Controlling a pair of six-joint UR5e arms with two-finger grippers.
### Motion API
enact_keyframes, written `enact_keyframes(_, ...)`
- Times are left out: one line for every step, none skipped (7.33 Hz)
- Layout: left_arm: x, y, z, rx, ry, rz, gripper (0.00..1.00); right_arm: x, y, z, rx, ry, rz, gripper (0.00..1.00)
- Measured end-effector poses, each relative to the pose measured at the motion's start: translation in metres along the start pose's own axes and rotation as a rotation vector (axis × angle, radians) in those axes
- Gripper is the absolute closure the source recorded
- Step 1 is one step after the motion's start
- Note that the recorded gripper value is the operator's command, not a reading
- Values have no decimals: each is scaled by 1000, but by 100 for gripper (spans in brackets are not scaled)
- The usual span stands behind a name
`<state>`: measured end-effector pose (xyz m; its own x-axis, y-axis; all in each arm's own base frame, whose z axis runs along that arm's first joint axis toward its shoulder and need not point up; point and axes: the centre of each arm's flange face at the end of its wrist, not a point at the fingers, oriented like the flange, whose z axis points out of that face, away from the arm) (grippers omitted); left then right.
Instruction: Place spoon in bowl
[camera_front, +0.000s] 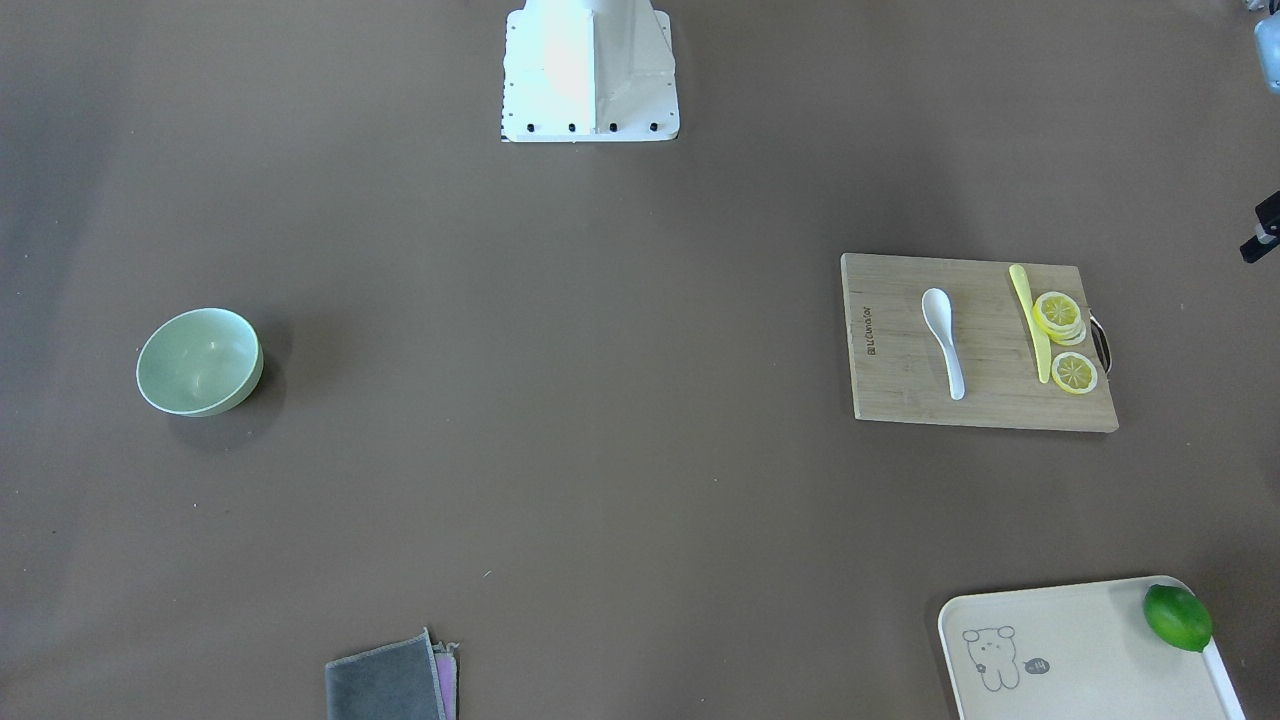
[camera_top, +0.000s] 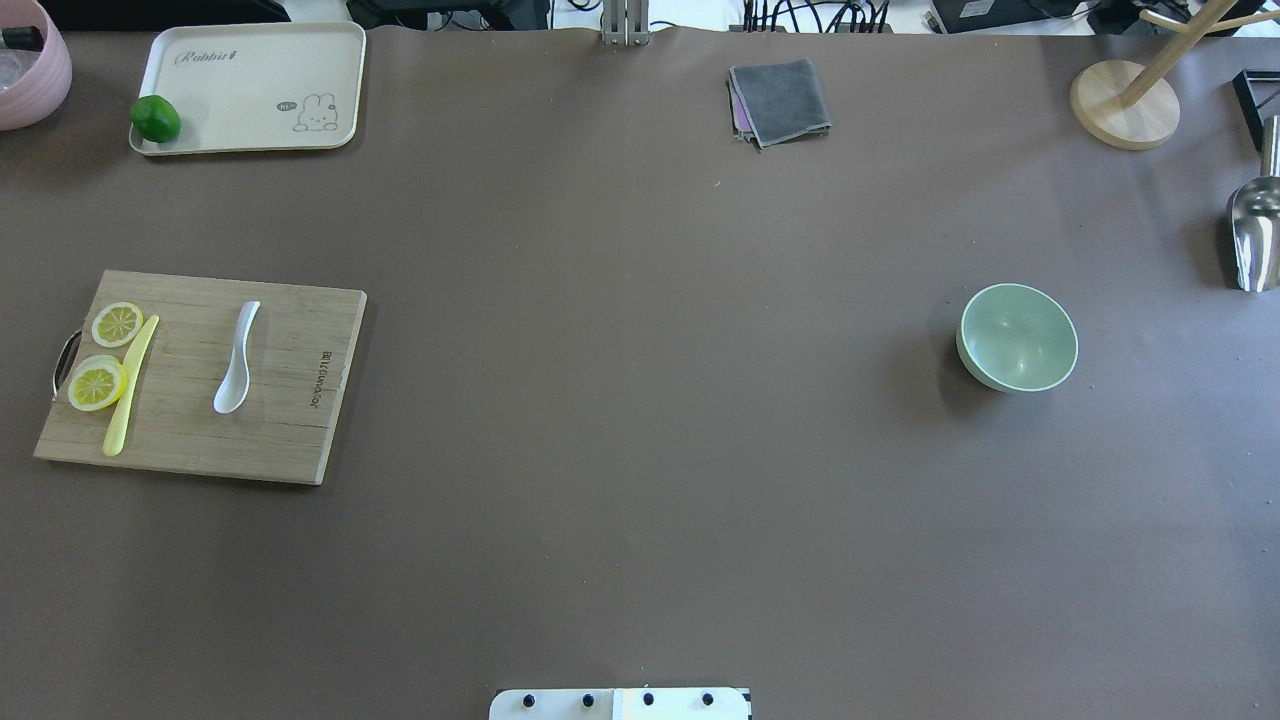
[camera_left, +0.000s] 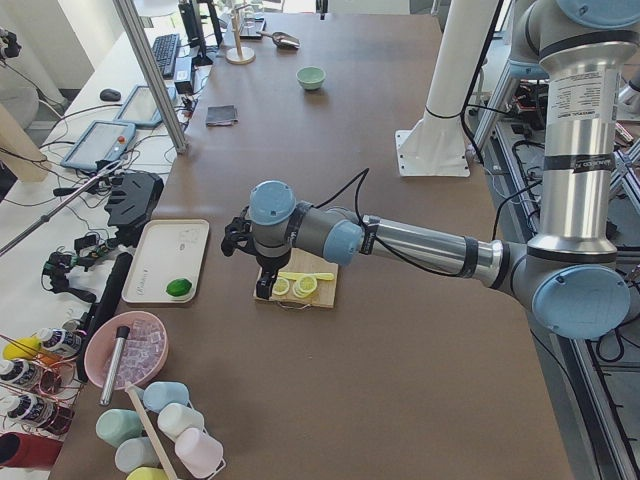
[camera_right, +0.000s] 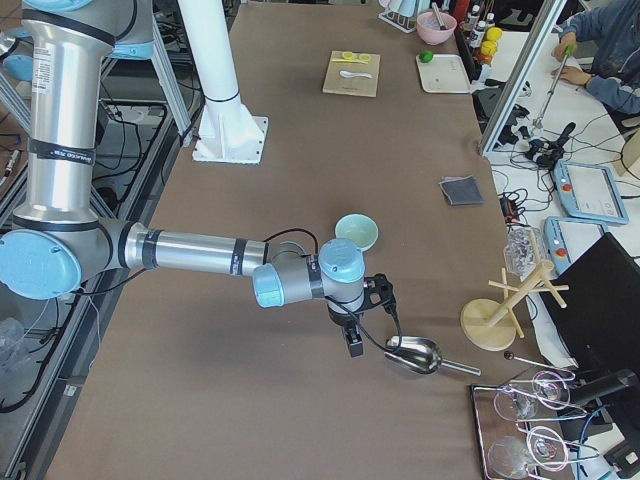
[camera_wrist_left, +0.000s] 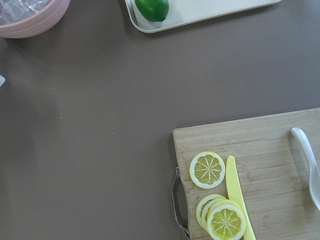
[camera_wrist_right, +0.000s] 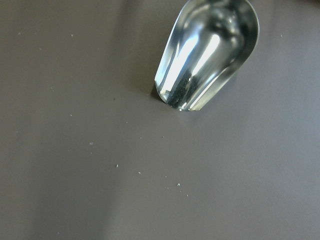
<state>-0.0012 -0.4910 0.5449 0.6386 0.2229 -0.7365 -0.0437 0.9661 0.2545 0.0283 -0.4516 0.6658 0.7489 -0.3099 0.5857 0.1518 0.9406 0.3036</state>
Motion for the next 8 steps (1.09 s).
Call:
enact_keyframes(2, 2, -2, 2, 0, 0, 2, -2, -6, -2, 17, -1, -14, 0)
enact_keyframes(5, 5, -5, 6, 1, 0, 2, -5, -11, -6, 31, -5, -26, 0)
enact_keyframes(7, 9, -8, 8, 2, 0, 2, -8, -15, -10, 42, -9, -34, 0)
enact_keyframes(9, 11, -10, 11, 3, 3, 2, -12, -19, -15, 50, -16, -39, 0)
enact_keyframes(10, 12, -11, 14, 7, 7, 2, -15, -24, -19, 54, -28, -41, 0)
enact_keyframes(8, 10, -8, 12, 9, 10, 2, -19, -28, -22, 57, -47, -41, 0)
enact_keyframes(5, 6, -3, 10, 9, 11, 2, -23, -31, -25, 63, -65, -45, 0)
enact_keyframes(2, 1, 2, 7, 9, 8, 2, -25, -32, -26, 67, -74, -47, 0)
